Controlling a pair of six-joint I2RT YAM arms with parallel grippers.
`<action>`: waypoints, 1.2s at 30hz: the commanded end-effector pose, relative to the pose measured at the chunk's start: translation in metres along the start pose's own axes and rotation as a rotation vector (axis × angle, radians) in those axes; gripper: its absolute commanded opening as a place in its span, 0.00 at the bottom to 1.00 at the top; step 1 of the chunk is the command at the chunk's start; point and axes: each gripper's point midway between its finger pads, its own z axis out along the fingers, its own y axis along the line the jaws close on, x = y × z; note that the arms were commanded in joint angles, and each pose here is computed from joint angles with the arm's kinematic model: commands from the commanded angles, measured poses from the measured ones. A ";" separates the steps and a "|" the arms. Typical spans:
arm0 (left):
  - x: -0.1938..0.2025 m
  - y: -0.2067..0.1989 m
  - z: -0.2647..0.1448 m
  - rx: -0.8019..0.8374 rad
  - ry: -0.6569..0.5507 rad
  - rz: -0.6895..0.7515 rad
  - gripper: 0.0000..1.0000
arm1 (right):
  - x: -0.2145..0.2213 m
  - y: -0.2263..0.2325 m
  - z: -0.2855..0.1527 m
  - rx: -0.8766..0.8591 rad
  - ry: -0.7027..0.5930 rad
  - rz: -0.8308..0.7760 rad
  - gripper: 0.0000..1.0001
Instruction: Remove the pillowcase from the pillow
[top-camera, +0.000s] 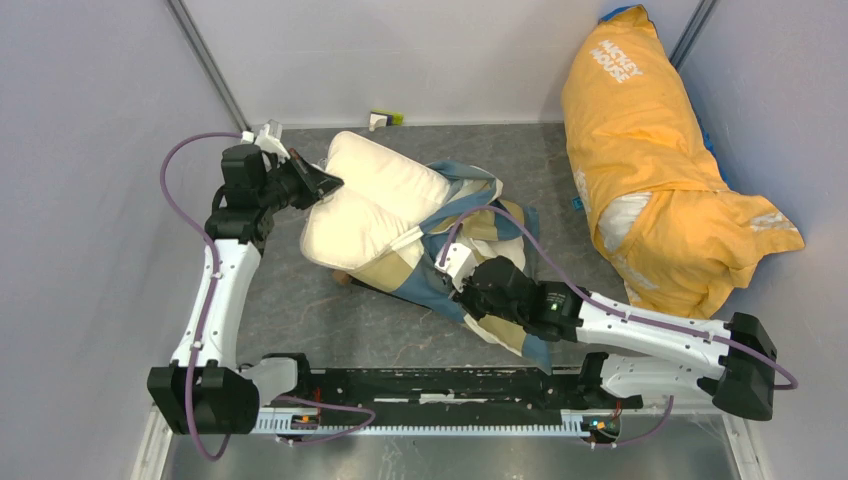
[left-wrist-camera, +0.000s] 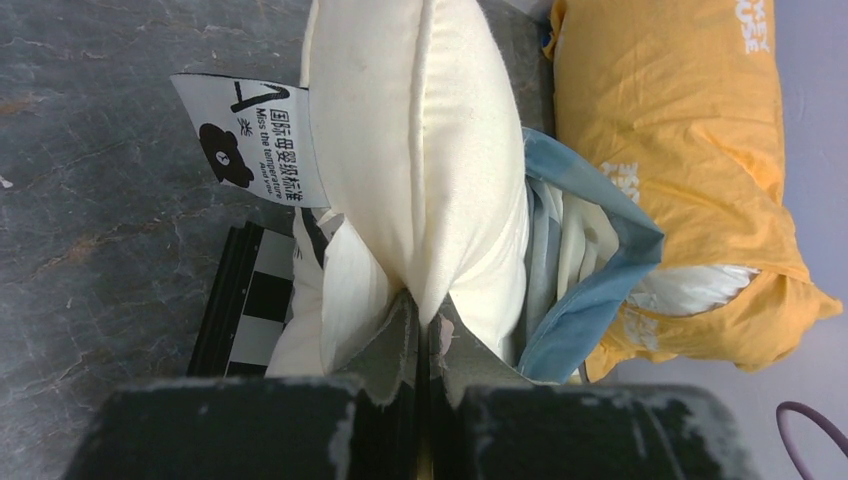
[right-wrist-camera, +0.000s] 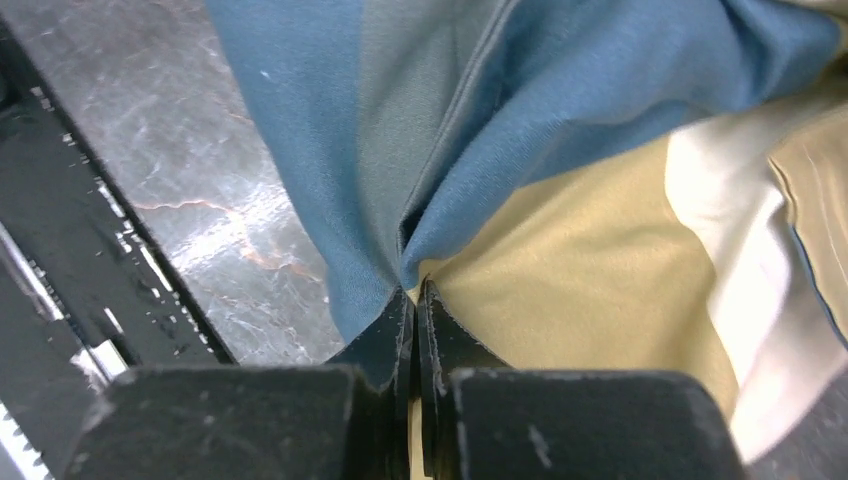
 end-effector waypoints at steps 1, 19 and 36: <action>-0.057 -0.020 -0.010 0.004 -0.138 0.065 0.02 | 0.017 -0.029 -0.015 0.184 0.050 0.056 0.00; -0.101 0.107 -0.007 -0.331 -0.250 -0.091 0.02 | 0.032 -0.124 -0.121 0.738 -0.154 0.303 0.00; -0.019 0.135 -0.029 -0.459 -0.114 -0.206 1.00 | -0.020 -0.044 -0.021 0.263 -0.113 0.134 0.00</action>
